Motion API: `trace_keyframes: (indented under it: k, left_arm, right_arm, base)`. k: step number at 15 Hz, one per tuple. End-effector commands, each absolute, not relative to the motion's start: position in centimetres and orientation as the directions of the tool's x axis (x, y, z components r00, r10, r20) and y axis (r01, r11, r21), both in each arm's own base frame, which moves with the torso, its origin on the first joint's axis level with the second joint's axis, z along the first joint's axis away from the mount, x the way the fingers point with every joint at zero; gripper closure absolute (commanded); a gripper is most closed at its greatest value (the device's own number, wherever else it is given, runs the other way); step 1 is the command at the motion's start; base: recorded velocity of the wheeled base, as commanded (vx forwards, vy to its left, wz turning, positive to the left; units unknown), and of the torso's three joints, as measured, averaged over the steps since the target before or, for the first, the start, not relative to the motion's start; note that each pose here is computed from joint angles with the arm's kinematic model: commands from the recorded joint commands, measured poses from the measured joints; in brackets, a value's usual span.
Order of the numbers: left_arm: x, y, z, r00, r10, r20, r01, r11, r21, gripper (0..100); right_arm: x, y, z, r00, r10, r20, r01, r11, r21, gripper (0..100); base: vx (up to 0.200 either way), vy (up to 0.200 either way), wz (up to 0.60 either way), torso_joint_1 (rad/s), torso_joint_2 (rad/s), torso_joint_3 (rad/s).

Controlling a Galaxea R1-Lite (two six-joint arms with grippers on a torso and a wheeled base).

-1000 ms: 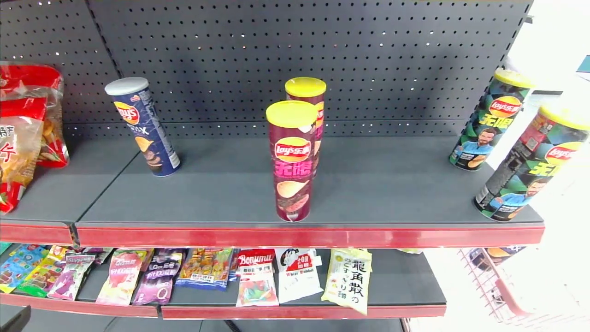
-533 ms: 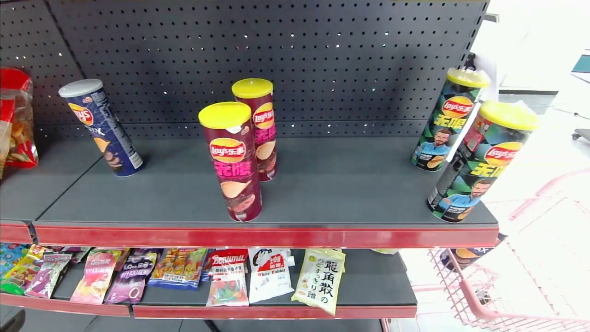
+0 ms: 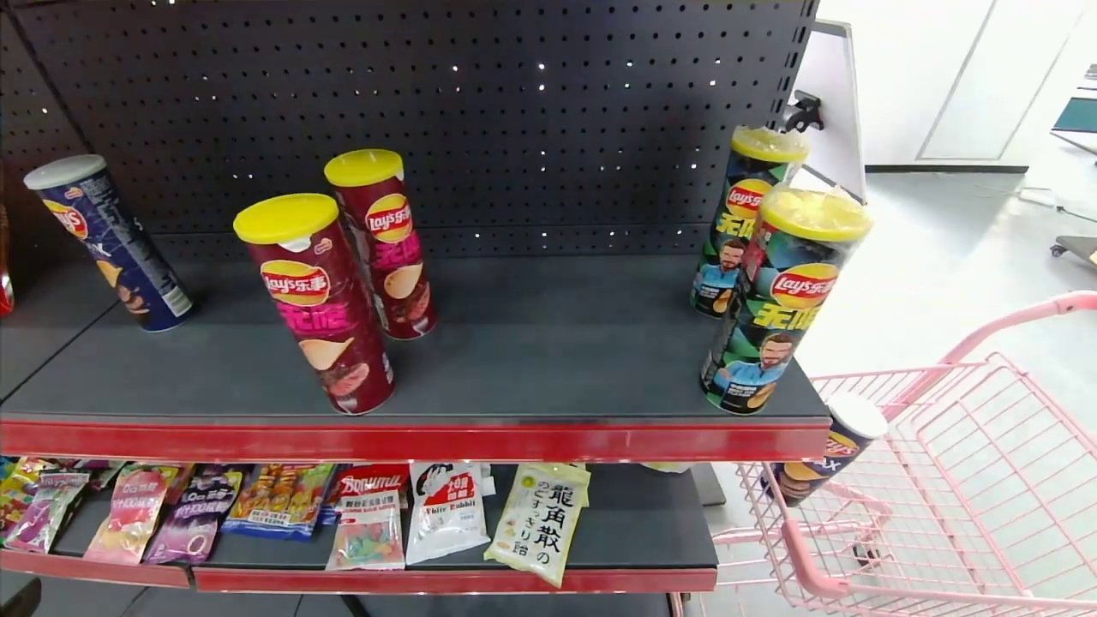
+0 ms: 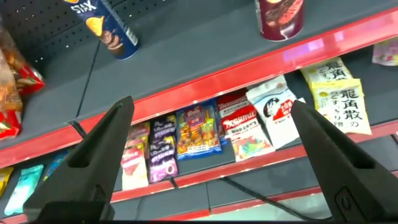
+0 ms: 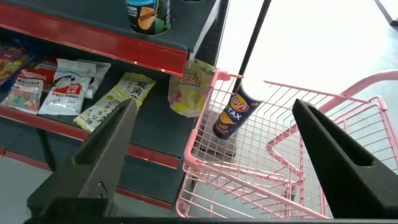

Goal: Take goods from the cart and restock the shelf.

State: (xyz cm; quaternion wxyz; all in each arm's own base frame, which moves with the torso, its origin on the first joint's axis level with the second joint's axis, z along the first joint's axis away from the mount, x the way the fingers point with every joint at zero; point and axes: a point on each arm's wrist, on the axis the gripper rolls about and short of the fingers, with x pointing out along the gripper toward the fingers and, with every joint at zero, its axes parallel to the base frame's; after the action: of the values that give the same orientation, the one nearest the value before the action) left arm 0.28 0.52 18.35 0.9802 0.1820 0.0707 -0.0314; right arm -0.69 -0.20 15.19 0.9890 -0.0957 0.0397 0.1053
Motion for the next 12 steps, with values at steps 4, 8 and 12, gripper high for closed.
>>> trace_keyframes:
  k: [4, 8, 12]
  left_arm:
    - [0.03, 0.59, 18.35, 0.990, -0.040, -0.137, 0.087, 0.930, 0.356, 0]
    - [-0.02, 0.60, 18.35, 0.990, -0.048, -0.135, 0.094, 0.928, 0.360, 0]
    - [0.01, 0.57, 18.31, 0.989, -0.057, -0.138, 0.103, 0.928, 0.359, 0]
  right_arm:
    - [-0.62, -0.19, 15.02, 0.974, 0.201, -0.107, -0.218, 0.959, -0.181, 0]
    - [-0.61, -0.18, 14.98, 0.973, 0.201, -0.109, -0.218, 0.959, -0.181, 0]
    - [-0.57, -0.18, 14.68, 0.973, 0.200, -0.118, -0.219, 0.959, -0.181, 0]
  base:
    - [0.000, 0.000, 0.00, 0.000, 0.00, 0.000]
    - [0.000, 0.000, 0.00, 0.000, 0.00, 0.000]
    - [0.000, 0.000, 0.00, 0.000, 0.00, 0.000]
